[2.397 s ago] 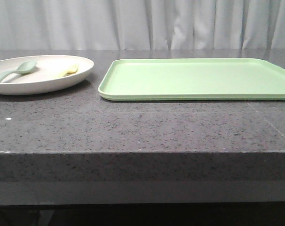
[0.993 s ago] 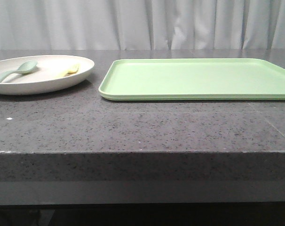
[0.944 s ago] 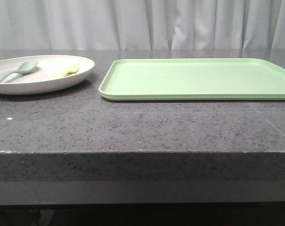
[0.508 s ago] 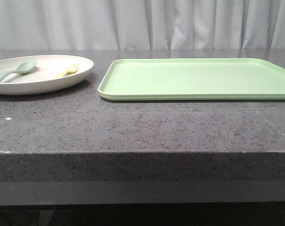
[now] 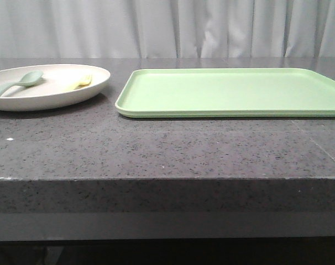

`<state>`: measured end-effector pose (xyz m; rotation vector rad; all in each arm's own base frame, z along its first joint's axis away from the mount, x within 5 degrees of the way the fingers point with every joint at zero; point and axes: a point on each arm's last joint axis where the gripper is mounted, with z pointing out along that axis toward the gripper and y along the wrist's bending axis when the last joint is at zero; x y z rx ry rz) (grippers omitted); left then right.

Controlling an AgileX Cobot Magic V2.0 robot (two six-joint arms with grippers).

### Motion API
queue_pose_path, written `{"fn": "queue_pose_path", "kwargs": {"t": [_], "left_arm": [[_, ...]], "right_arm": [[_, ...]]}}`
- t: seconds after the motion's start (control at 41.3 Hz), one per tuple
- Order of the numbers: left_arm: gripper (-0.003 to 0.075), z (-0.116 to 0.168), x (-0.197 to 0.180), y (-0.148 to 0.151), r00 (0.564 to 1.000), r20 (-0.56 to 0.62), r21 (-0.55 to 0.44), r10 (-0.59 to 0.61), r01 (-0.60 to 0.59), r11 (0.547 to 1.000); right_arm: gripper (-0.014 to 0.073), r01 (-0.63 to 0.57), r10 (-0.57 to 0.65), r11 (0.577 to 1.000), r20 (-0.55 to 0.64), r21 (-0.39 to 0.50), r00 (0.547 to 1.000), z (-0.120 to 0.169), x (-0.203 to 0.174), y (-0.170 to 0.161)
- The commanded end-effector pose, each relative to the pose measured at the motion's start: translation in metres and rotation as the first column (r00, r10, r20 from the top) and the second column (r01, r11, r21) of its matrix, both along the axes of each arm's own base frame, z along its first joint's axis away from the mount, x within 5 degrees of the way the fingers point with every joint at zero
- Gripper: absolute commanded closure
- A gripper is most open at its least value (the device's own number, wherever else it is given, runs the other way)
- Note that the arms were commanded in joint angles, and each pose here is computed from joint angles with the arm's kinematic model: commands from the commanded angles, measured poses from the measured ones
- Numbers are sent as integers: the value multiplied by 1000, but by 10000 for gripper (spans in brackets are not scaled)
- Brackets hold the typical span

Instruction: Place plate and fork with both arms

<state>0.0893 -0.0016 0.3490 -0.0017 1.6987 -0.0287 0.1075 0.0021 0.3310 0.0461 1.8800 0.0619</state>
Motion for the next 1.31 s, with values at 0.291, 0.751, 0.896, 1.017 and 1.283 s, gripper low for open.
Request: {"fn": "queue_pose_path", "kwargs": {"t": [0.291,0.751,0.896,1.017,1.283], "left_arm": [[127,20,2,1,989,148,1,7,-7,1000],[111,21,2,0,988,155,-35,4,2,999],[108,24,6,0,992,128,-34,1,3,999],[108,29,25,0,999,-39,-2,-2,2,1000],[108,28,87,2,875,-484,53,16,12,998]], "right_arm": [[76,1,2,1000,164,-19,986,23,3,0],[72,1,2,1000,160,-19,987,23,3,0],[72,1,2,1000,160,-19,987,23,3,0],[72,1,2,1000,160,-19,987,23,3,0],[72,1,2,1000,160,-19,987,23,3,0]]}}
